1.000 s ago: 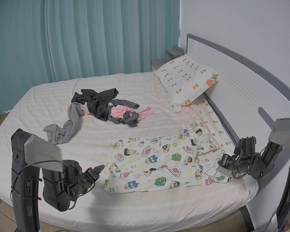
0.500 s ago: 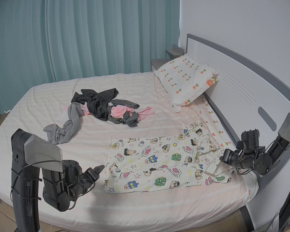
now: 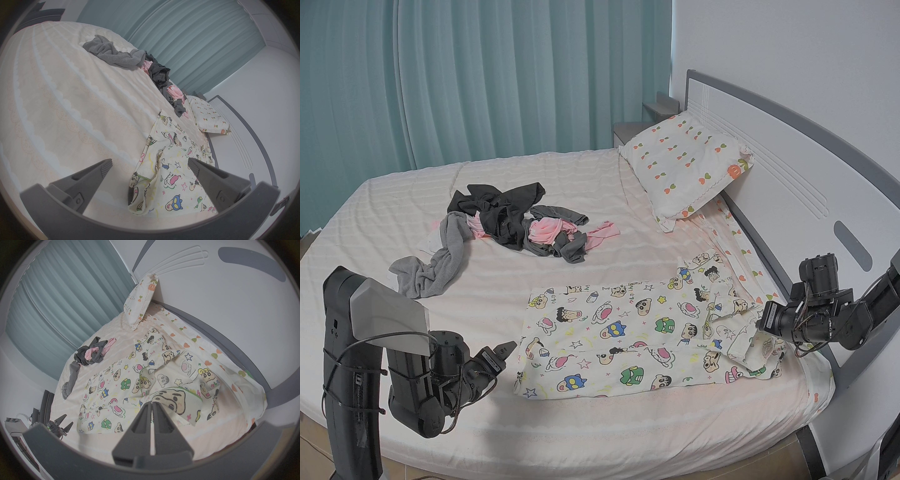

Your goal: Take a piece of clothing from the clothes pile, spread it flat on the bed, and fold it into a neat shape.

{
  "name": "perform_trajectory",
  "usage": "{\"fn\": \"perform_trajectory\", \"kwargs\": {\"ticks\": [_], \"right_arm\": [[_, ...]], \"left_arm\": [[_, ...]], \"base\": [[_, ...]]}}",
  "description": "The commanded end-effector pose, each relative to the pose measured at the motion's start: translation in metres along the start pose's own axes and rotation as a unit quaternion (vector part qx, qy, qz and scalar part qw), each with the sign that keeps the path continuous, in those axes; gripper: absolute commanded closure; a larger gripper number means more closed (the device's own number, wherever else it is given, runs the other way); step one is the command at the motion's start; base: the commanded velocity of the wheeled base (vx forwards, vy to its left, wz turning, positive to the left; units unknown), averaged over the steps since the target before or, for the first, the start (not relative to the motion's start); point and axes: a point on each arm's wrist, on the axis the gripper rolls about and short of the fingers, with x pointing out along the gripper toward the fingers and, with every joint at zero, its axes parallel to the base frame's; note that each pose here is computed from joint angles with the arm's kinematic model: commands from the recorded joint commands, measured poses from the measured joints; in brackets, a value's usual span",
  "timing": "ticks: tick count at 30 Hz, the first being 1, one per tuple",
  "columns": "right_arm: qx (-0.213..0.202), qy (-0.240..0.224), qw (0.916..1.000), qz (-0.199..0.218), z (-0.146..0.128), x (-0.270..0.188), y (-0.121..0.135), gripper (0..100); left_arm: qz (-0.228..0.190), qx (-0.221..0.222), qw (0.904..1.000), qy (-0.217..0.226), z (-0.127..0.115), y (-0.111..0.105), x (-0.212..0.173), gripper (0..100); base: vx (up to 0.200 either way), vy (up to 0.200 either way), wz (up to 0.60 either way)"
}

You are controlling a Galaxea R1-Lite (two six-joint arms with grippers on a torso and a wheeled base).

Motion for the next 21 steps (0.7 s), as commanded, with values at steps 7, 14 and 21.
{"fn": "perform_trajectory", "kwargs": {"ticks": [7,14,21], "right_arm": [[-0.011,0.007,0.9999,0.007,-0.001,-0.011,0.012,100],[-0.011,0.031,0.9994,-0.007,-0.006,-0.01,0.01,100],[-0.009,0.037,0.9992,-0.012,-0.009,-0.012,0.007,100]], "left_arm": [[-0.007,0.0,1.0,-0.005,0.001,-0.001,0.0,0],[-0.006,0.001,1.0,-0.004,0.001,-0.001,0.0,0],[-0.007,0.001,1.0,-0.005,0.001,-0.001,0.0,0]], "base": [[0.0,0.0,0.0],[0.0,0.0,0.0],[0.0,0.0,0.0]]}}
